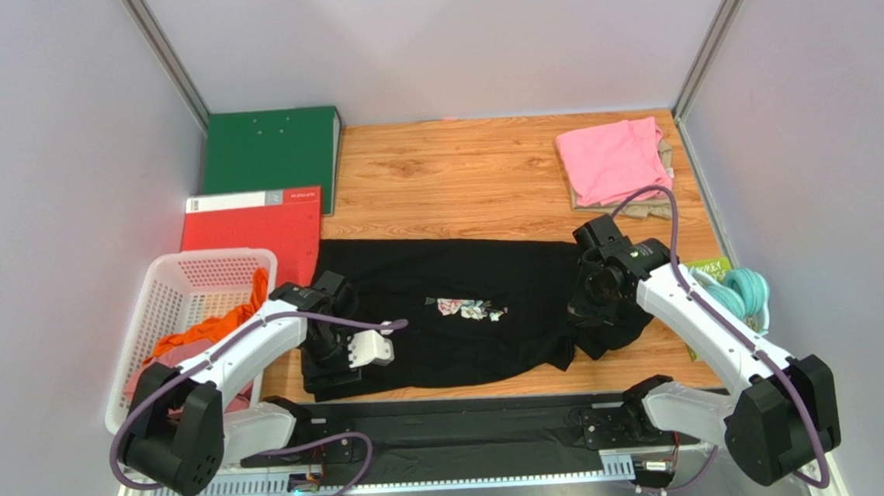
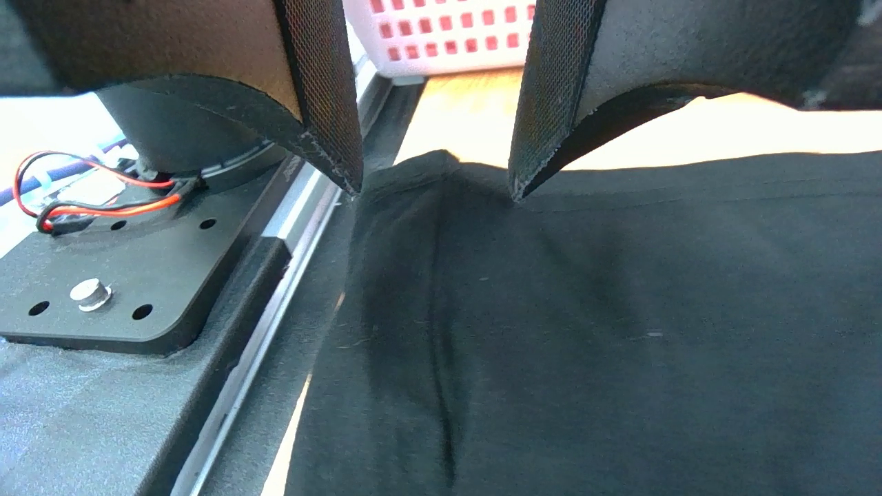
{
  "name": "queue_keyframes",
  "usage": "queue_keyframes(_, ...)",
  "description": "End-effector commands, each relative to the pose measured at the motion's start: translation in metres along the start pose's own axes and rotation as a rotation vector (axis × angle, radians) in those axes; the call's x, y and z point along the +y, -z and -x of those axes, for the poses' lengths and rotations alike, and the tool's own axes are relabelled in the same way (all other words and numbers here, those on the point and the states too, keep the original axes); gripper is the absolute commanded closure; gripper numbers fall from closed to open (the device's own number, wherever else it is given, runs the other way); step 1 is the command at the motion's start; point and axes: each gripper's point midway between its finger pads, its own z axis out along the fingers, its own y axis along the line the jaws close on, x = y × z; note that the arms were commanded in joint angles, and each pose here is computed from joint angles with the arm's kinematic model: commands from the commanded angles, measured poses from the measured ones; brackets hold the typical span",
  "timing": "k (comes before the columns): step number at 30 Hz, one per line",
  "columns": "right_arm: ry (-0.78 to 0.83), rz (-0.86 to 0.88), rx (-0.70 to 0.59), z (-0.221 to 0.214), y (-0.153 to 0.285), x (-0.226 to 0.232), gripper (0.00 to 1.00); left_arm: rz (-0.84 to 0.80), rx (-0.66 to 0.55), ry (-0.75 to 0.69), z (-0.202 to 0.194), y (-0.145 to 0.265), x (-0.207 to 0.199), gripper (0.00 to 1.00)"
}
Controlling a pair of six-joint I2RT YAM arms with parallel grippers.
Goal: Fold and stack the t-shirts
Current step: Fold the other side of the tshirt into a rectangle
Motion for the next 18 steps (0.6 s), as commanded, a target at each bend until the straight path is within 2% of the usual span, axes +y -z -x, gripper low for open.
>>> queue_keyframes(1, -0.002, 0.027, -0.033, 0.0064, 0.0002, 0.0053, 1.0, -0.023, -0.015, 0.029, -0.0016, -0.0068, -0.0117, 0.39)
queue_keyframes(7, -0.001, 0.027, -0.036, 0.0086, -0.0003, 0.0066, 1.0, -0.046, -0.014, 0.039, -0.001, -0.0064, -0.0151, 0.39)
queue_keyframes(11, -0.007, 0.035, -0.043, 0.0097, 0.0018, 0.008, 1.0, -0.08, -0.003, 0.049, 0.0029, -0.0066, -0.013, 0.44)
queue_keyframes(18, -0.008, 0.032, -0.042, 0.0096, 0.0025, 0.0069, 1.0, -0.128, -0.005, 0.063, 0.0076, -0.0113, -0.0151, 0.44)
